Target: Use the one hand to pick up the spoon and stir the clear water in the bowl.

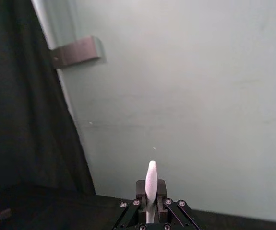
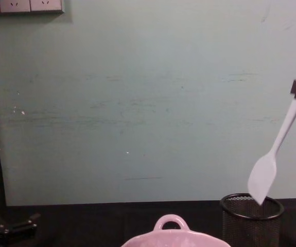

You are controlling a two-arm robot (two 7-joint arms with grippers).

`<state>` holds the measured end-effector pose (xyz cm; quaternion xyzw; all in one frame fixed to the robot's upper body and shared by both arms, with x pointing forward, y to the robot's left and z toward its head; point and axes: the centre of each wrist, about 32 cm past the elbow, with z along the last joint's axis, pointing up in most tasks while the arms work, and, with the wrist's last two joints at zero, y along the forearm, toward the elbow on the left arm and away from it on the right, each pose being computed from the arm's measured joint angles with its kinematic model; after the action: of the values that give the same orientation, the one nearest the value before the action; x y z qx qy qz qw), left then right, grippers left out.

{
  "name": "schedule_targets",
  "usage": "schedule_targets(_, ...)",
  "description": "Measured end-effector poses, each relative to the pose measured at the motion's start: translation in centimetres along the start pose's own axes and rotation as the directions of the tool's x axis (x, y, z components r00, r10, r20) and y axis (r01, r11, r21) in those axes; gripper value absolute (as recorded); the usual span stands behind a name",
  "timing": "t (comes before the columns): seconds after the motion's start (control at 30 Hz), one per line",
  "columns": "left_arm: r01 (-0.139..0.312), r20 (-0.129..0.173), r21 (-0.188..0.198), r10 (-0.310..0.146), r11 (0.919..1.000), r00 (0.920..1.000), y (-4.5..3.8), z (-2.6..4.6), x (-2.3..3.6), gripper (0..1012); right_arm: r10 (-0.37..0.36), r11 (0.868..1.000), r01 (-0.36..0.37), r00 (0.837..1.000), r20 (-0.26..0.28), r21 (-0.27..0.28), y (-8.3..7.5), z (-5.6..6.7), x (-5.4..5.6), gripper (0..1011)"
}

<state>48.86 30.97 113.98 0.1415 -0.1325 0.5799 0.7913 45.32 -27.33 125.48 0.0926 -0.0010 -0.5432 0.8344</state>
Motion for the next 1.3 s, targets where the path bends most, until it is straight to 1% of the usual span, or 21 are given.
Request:
schedule_targets(0.1, 0.0, 0.0, 0.0, 0.0, 1.0, 1.0, 0.0, 0.0, 0.0, 1011, 0.029, 0.999, -0.029, 0.999, 0.026, 0.015, -0.3, 0.6, 0.3, 129)
schedule_targets(0.13, 0.0, 0.0, 0.0, 0.0, 1.0, 1.0, 0.0, 0.0, 0.0, 1011, 0.044, 0.999, -0.045, 0.998, 0.047, 0.022, -0.5, 0.9, 0.5, 129)
schedule_targets(0.23, 0.0, 0.0, 0.0, 0.0, 1.0, 1.0, 0.0, 0.0, 0.0, 1011, 0.076, 0.997, -0.079, 0.994, 0.079, 0.028, -0.8, 1.5, 0.8, 129)
schedule_targets(0.3, 0.0, 0.0, 0.0, 0.0, 1.0, 1.0, 0.0, 0.0, 0.0, 1011, 0.132, 0.99, -0.136, 0.985, 0.112, 0.025, -1.1, 2.2, 1.1, 129)
schedule_targets(0.4, 0.0, 0.0, 0.0, 0.0, 1.0, 1.0, 0.0, 0.0, 0.0, 1011, 0.175, 0.984, -0.178, 0.976, 0.128, 0.018, -1.2, 2.6, 1.2, 129)
schedule_targets(0.43, 0.0, 0.0, 0.0, 0.0, 1.0, 1.0, 0.0, 0.0, 0.0, 1011, 0.201, 0.979, -0.205, 0.97, 0.135, 0.009, -1.3, 2.8, 1.2, 129)
schedule_targets(0.47, 0.0, 0.0, 0.0, 0.0, 1.0, 1.0, 0.0, 0.0, 0.0, 1011, 0.213, 0.976, -0.216, 0.967, 0.137, 0.006, -1.3, 2.8, 1.2, 129)
schedule_targets(0.5, 0.0, 0.0, 0.0, 0.0, 1.0, 1.0, 0.0, 0.0, 0.0, 1011, 0.243, 0.97, -0.245, 0.959, 0.144, -0.008, -1.3, 2.9, 1.2, 129)
schedule_targets(0.53, 0.0, 0.0, 0.0, 0.0, 1.0, 1.0, 0.0, 0.0, 0.0, 1011, 0.256, 0.966, -0.257, 0.955, 0.146, -0.014, -1.3, 2.9, 1.2, 129)
schedule_targets(0.6, 0.0, 0.0, 0.0, 0.0, 1.0, 1.0, 0.0, 0.0, 0.0, 1011, 0.282, 0.959, -0.282, 0.947, 0.151, -0.025, -1.3, 2.8, 1.1, 129)
schedule_targets(0.63, 0.0, 0.0, 0.0, 0.0, 1.0, 1.0, 0.0, 0.0, 0.0, 1011, 0.303, 0.953, -0.301, 0.94, 0.154, -0.036, -1.3, 2.7, 1.0, 129)
schedule_targets(0.77, 0.0, 0.0, 0.0, 0.0, 1.0, 1.0, 0.0, 0.0, 0.0, 1011, 0.349, 0.937, -0.343, 0.924, 0.159, -0.06, -1.2, 2.5, 0.6, 129)
schedule_targets(0.8, 0.0, 0.0, 0.0, 0.0, 1.0, 1.0, 0.0, 0.0, 0.0, 1011, 0.366, 0.93, -0.36, 0.916, 0.161, -0.07, -1.1, 2.3, 0.4, 129)
schedule_targets(0.87, 0.0, 0.0, 0.0, 0.0, 1.0, 1.0, 0.0, 0.0, 0.0, 1011, 0.387, 0.922, -0.378, 0.908, 0.163, -0.082, -1.1, 2.1, 0.1, 129)
schedule_targets(0.9, 0.0, 0.0, 0.0, 0.0, 1.0, 1.0, 0.0, 0.0, 0.0, 1011, 0.405, 0.914, -0.394, 0.9, 0.162, -0.092, -1.0, 1.9, -0.2, 129)
schedule_targets(0.97, 0.0, 0.0, 0.0, 0.0, 1.0, 1.0, 0.0, 0.0, 0.0, 1011, 0.421, 0.907, -0.41, 0.893, 0.16, -0.102, -1.0, 1.7, -0.5, 129)
schedule_targets(1.0, 0.0, 0.0, 0.0, 0.0, 1.0, 1.0, 0.0, 0.0, 0.0, 1011, 0.438, 0.899, -0.425, 0.885, 0.16, -0.11, -0.9, 1.5, -0.8, 129)
schedule_targets(1.13, 0.0, 0.0, 0.0, 0.0, 1.0, 1.0, 0.0, 0.0, 0.0, 1011, 0.475, 0.879, -0.458, 0.865, 0.159, -0.135, -0.6, 0.7, -1.6, 129)
schedule_targets(1.17, 0.0, 0.0, 0.0, 0.0, 1.0, 1.0, 0.0, 0.0, 0.0, 1011, 0.475, 0.879, -0.458, 0.865, 0.159, -0.135, -0.6, 0.7, -1.6, 129)
schedule_targets(1.2, 0.0, 0.0, 0.0, 0.0, 1.0, 1.0, 0.0, 0.0, 0.0, 1011, 0.485, 0.873, -0.465, 0.859, 0.165, -0.145, -0.4, 0.3, -1.8, 129)
schedule_targets(1.3, 0.0, 0.0, 0.0, 0.0, 1.0, 1.0, 0.0, 0.0, -0.01, 1011, 0.496, 0.866, -0.472, 0.85, 0.178, -0.164, 0.1, -0.3, -2.2, 129)
